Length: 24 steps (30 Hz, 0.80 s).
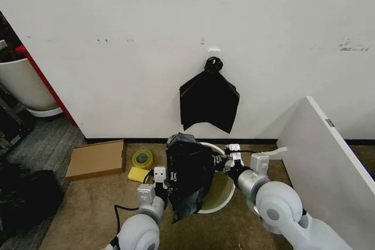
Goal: Place the garbage bag over the trash bin.
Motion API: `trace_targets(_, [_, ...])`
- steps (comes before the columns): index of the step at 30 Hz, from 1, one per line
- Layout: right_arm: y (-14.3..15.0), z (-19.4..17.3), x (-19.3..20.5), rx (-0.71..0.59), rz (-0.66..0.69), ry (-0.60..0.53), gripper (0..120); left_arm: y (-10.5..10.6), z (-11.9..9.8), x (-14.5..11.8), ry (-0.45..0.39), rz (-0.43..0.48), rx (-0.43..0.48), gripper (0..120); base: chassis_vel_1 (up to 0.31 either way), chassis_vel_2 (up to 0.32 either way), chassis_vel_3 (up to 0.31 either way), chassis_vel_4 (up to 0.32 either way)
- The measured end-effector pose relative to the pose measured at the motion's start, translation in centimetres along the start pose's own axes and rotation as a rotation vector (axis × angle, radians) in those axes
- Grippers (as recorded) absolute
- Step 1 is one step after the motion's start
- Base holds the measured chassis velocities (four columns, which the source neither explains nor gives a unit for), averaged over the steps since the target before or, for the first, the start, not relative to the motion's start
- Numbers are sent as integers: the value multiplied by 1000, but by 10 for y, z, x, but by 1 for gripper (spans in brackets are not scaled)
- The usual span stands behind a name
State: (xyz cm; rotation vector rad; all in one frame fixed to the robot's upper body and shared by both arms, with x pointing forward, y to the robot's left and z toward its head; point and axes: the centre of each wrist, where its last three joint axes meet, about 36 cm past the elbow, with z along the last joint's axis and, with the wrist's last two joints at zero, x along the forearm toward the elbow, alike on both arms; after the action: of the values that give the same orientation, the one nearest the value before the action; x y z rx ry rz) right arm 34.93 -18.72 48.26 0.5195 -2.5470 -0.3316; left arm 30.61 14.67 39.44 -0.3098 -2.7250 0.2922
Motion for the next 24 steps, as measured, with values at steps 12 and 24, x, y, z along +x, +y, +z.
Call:
trace_targets(12, [-29,-7,-5,8,86,-36,0,10,3,11,-17,37,-8,5,0,0,0,0])
trace_targets(24, [-49,-7,-5,11,162,-10,0,16,4,14,-46,43,-18,5,0,0,0,0])
